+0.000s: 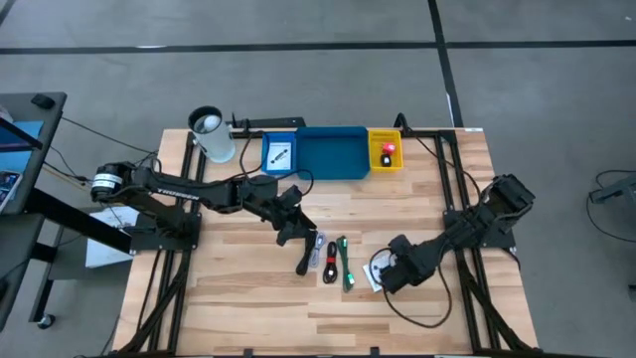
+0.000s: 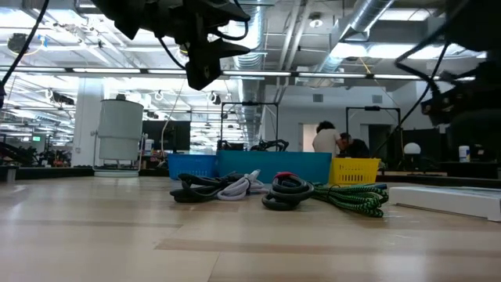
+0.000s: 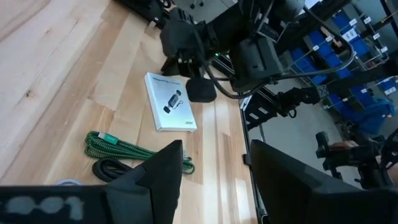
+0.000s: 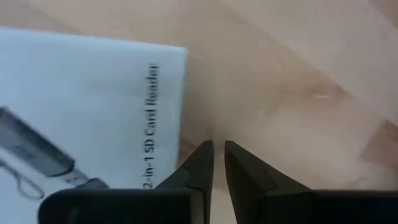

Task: Pick and place items into bin
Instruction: Put the card reader box into the blue basket

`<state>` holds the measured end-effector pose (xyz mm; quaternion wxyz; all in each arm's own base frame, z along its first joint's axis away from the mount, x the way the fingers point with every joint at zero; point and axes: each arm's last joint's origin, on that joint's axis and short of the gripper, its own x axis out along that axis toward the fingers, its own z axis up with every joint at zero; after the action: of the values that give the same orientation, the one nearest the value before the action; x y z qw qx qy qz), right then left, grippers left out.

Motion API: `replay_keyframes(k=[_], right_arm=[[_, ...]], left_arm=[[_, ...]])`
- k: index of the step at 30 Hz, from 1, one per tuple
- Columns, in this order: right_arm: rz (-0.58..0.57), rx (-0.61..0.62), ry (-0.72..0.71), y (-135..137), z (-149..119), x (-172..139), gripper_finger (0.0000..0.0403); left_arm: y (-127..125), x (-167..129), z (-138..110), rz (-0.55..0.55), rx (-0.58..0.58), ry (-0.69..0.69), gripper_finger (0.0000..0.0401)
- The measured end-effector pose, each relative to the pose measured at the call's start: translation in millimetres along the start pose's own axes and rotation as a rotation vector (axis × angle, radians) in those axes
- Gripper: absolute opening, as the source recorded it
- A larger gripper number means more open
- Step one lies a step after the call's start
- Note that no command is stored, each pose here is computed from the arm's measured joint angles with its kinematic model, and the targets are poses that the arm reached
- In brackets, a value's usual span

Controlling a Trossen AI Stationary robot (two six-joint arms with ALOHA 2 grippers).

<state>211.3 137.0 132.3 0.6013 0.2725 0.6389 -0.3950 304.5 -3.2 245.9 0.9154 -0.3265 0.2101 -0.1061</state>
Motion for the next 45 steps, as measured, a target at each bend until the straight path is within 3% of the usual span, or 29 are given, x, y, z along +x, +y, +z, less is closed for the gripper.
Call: replay_keyframes(k=[8,18,35,45], right_arm=[[0.068,-0.035,0.069,5.6,11.9,-1.7,0.0037],[0.283,-0.09,0.034,30.1,26.3,-18.9,0.0038],[0.483,-0.082,-0.03,46.9,42.3,-25.1,0.0038],[0.506,-0.091,-0.036,48.9,42.5,-26.2,0.0038]], left_arm=[[-0.1,-0.1,0.0,0.0,-0.015,0.0,0.0177],[0.3,-0.1,-0.8,0.003,-0.022,0.009,0.0177],[0.3,-0.2,-0.8,0.004,-0.02,0.009,0.0177],[1.3,-0.3,-2.3,0.015,0.002,0.024,0.0177]])
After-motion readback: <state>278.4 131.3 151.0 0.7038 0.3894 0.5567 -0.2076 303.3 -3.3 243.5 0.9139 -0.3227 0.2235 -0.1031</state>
